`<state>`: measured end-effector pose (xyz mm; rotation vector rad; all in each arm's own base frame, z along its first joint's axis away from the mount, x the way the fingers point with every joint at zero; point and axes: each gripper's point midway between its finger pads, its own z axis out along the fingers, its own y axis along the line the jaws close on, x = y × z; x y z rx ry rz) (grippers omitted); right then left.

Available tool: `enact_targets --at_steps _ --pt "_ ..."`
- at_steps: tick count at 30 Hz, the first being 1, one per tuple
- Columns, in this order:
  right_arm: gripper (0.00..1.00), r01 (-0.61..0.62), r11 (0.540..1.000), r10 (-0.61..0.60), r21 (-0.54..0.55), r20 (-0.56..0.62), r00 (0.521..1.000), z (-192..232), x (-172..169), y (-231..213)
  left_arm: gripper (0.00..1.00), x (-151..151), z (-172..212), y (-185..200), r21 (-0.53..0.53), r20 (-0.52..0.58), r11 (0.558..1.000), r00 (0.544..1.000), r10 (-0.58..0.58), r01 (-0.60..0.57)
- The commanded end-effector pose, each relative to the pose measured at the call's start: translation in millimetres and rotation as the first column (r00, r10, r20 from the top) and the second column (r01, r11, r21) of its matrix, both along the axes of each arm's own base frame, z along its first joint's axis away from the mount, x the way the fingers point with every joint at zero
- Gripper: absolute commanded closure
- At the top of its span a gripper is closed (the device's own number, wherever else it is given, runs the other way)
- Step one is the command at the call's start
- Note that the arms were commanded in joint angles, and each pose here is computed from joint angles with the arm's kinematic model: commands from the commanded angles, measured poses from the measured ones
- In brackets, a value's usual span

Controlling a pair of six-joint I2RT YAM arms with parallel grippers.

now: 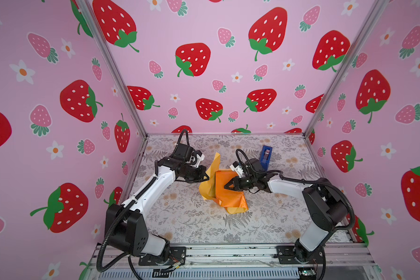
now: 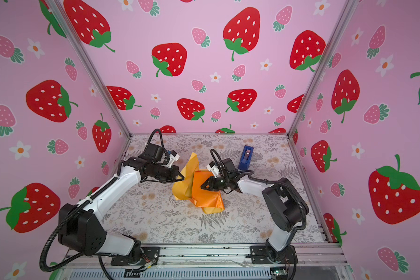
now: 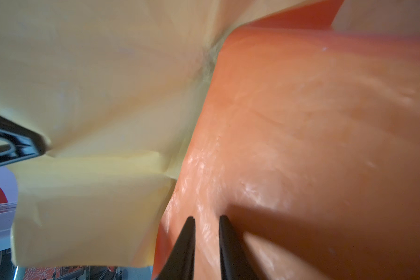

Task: Wrap the gift box in paper
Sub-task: 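Grasp the paper edge with the left gripper and lift it over the box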

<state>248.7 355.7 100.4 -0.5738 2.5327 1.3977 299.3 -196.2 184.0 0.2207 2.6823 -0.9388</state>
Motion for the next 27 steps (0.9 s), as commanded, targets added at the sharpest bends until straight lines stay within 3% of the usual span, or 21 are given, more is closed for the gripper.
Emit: enact_targets --at_steps 1,11,18,27 --pt "0.78 0.013 0.997 -0.018 -0.073 -0.058 0.998 -24 -9 -12 0.98 0 14 2 0.019 0.02 1.0 1.0 -0.016 0.015" --pt "0.78 0.014 0.997 -0.018 -0.071 -0.06 0.998 -25 -9 -12 0.98 2 24 0 0.001 0.033 1.0 0.999 -0.012 0.012" --pt "0.78 0.015 0.998 -0.019 -0.066 -0.059 0.998 -25 -9 -11 0.98 2 21 -17 -0.079 -0.019 0.996 0.999 -0.039 0.037" --pt "0.77 0.013 0.998 -0.017 -0.062 -0.063 0.998 -25 -8 -10 0.95 7 5 -49 -0.04 -0.082 0.998 0.995 -0.052 0.049"
